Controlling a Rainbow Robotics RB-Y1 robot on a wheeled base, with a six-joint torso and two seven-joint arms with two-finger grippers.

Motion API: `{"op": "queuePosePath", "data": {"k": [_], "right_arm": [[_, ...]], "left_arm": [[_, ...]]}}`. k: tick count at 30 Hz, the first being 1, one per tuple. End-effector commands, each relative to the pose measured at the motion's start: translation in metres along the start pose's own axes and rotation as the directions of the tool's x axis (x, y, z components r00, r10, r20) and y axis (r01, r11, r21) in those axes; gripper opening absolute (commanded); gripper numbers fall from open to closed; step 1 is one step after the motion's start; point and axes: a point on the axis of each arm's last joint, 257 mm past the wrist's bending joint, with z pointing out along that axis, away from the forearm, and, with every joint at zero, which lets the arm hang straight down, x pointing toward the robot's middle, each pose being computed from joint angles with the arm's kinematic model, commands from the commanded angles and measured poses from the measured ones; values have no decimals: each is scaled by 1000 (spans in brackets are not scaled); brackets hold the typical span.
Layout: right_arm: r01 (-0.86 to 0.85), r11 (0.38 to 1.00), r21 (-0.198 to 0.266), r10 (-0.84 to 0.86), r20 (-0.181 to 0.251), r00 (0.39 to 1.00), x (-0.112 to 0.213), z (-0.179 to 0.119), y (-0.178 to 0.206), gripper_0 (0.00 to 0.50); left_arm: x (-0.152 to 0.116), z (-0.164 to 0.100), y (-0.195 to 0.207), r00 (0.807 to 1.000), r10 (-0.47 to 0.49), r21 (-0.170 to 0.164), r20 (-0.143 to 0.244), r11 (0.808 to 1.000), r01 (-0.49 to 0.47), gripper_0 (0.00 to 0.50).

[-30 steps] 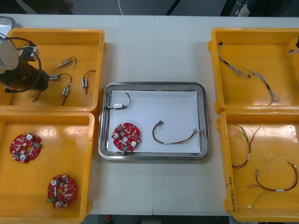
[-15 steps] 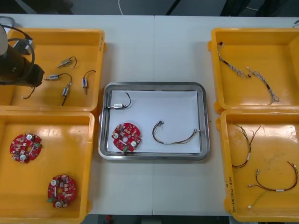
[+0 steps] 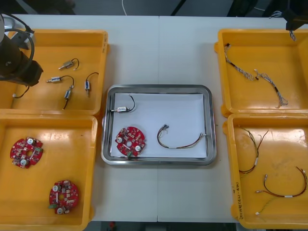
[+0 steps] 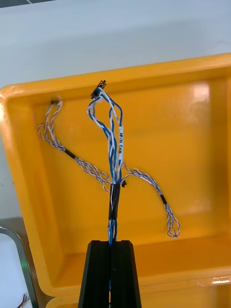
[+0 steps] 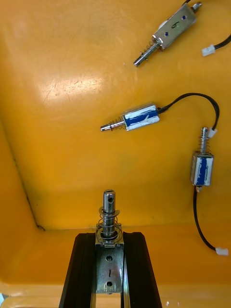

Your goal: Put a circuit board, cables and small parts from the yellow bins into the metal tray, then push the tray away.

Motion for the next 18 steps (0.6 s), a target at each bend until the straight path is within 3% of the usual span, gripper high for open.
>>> {"op": "queuePosePath", "data": {"k": [1,8,18], "right_arm": [[107,994,-5,-107,44,993,4,-3,21,0],[250,968,-31,-247,80,966,19,-4,53,0],[484,870,-88,-472,132,872,49,-12,116,0]], "left_arm": [[-9,-29,7,998,-36,-34,45,999,37,2],[-4,-44,-8,999,-35,-33,40,999,37,1],[-17,-56,-31,993,-46,-14,108,999,48,2]]}}
